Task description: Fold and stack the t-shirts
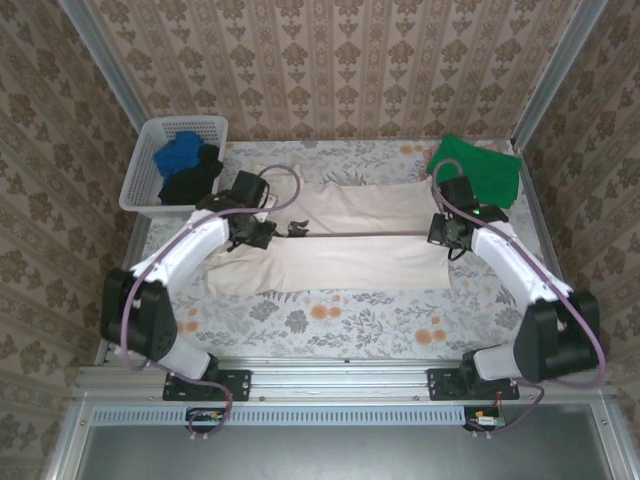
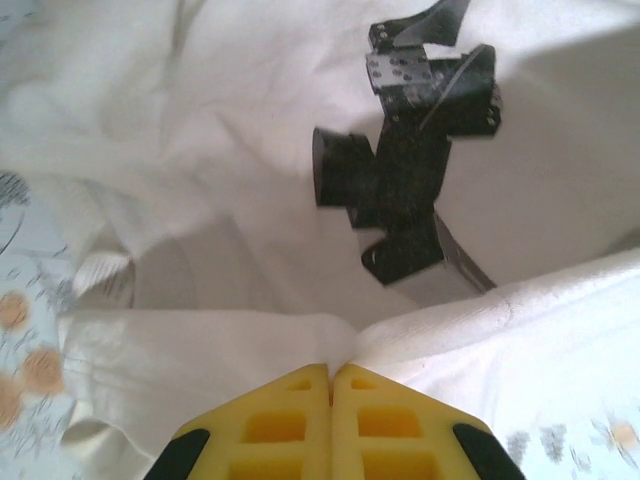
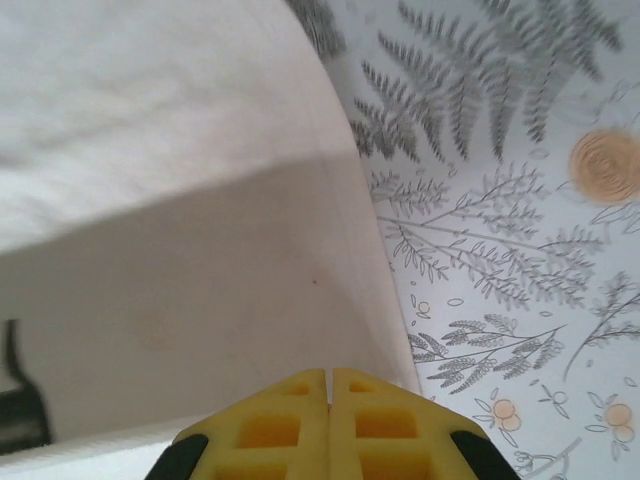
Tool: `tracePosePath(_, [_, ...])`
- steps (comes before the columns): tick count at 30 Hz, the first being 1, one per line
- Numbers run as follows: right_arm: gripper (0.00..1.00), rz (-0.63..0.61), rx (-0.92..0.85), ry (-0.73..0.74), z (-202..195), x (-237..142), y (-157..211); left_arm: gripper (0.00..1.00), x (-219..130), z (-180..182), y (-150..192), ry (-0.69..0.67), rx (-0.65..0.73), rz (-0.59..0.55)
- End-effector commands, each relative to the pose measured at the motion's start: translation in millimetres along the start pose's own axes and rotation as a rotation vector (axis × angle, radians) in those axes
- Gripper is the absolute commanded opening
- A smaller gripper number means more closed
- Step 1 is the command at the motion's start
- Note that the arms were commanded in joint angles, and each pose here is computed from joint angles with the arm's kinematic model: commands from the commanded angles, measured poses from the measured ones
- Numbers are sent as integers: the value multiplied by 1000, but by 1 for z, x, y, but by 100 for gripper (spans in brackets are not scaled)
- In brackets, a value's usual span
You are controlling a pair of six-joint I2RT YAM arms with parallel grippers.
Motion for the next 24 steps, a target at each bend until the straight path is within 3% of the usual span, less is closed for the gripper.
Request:
tracePosePath(1, [0,68,8,-2,-14,-13,25,0,-27,-6,23,-9,-12,-17])
tracePosePath(8, [0,113,70,-15,-36,-38,58,0,-31,-43,58,54,-18,0])
tracePosePath(14, [0,97,106,-20,-51,-50,72,0,-31,-49,66,30,-9,10])
tracePosePath(18, [0,67,91,9,-43,-30,59,0,-9,-43,50,-1,16,40])
tracePosePath(24, [0,64,33,85,-22,22,32,0,34,-29,25,-75,81,203])
Point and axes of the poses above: each hand's point on the last joint's axis, 136 mm out from that joint toward the fingers, its own x axis out along the fingers, its own z axis along the line the jaws close on, y = z × x, the point moved 5 cm from there along -x, back along the fingers, and after that the axes turned 14 degrees about x, right-handed, at the moved point
